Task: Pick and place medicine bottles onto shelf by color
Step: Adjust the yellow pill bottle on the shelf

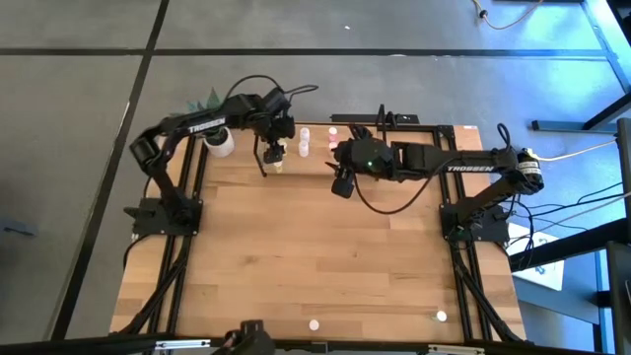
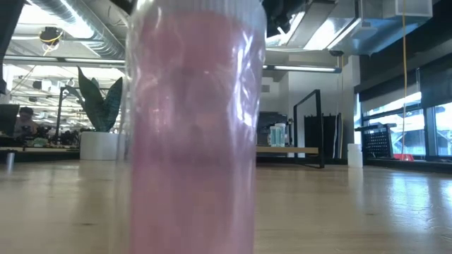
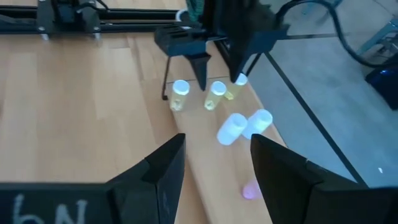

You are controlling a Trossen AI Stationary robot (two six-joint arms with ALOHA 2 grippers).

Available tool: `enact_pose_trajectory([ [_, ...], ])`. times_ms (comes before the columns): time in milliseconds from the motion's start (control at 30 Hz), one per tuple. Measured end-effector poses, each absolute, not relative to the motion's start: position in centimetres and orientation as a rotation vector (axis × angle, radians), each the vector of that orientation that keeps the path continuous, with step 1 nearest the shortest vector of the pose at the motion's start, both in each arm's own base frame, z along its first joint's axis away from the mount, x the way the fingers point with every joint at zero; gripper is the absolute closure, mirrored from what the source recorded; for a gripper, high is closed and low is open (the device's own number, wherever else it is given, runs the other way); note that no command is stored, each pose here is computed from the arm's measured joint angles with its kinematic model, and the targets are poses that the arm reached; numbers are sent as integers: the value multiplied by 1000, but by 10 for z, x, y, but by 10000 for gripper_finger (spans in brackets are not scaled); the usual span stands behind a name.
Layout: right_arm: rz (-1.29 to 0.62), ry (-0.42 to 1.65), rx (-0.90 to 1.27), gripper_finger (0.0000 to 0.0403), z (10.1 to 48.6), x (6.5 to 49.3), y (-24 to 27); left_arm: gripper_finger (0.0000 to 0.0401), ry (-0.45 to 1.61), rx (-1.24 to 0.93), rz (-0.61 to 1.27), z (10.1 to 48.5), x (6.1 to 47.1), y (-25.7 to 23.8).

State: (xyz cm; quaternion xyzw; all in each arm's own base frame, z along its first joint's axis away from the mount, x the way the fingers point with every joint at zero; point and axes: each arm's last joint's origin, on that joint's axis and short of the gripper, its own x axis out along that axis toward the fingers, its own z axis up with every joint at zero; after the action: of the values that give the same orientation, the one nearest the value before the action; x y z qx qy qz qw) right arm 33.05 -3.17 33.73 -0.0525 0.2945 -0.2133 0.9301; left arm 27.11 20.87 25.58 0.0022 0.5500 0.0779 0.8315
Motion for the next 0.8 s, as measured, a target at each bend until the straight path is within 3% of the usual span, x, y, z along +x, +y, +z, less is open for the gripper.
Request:
enact_pose_trajectory([
  [800,-494,608,-90,219,337,328,-51,136,1172,53,232,252,275,215],
])
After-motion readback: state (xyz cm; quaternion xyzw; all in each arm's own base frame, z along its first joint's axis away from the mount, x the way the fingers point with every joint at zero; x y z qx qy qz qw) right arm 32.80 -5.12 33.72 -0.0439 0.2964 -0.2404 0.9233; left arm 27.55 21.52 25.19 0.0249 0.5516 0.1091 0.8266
